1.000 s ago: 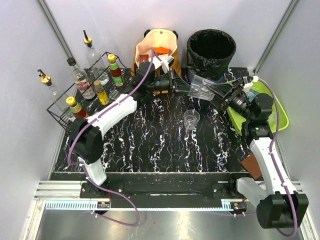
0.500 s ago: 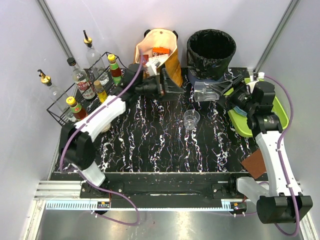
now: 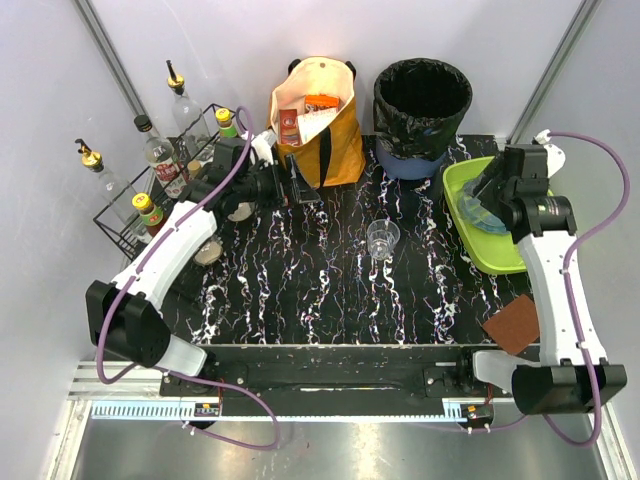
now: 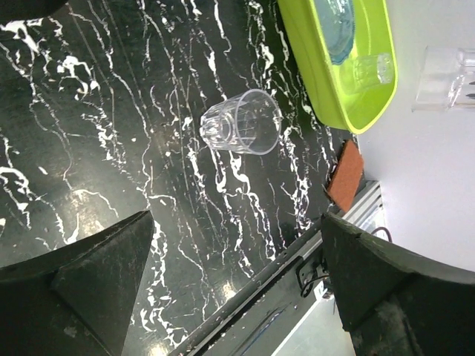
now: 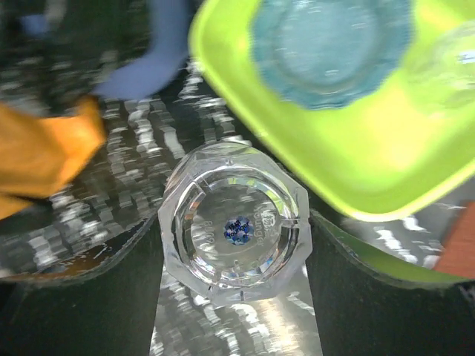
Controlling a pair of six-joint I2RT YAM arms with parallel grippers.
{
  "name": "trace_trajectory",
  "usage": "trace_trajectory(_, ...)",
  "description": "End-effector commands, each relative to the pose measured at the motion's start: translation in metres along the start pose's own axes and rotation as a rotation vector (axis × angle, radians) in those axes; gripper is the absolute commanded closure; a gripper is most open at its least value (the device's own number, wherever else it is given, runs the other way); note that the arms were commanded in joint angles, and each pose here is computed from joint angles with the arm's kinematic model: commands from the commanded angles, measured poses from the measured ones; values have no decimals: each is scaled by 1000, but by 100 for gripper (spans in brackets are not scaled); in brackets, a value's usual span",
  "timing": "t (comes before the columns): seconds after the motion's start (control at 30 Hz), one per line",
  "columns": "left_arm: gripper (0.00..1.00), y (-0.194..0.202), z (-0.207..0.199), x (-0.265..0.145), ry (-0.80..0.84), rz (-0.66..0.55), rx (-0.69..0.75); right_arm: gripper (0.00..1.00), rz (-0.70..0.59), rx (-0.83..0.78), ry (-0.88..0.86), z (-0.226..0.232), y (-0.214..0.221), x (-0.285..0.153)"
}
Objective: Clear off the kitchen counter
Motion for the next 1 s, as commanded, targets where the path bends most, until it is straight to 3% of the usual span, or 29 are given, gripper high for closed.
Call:
trace_trajectory(0.0,1,1,2,-7,-36,-20,61,100,-119,-198,359,-35,-11,23)
trace_trajectory(0.37,1,-4,-2,3,14,29,18,100,-97,-192,580,-85,-4,94)
trace_trajectory(0.6,3,-5,-2,11,54,63,-25,100,-46,-167,604,-129,-4,133)
trace_trajectory(0.97,6,-5,-3,9,50,58,-24,100,5,-170,611,-147,1,168)
Point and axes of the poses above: each gripper's point midway between its finger pads, its own x axis out along the fingers, its own z axis along the line the jaws close on, y = z × x, the point moved 9 cm from there along -x, back along the fingers, and after that the axes turned 4 degrees about x, right-handed, at the moved point
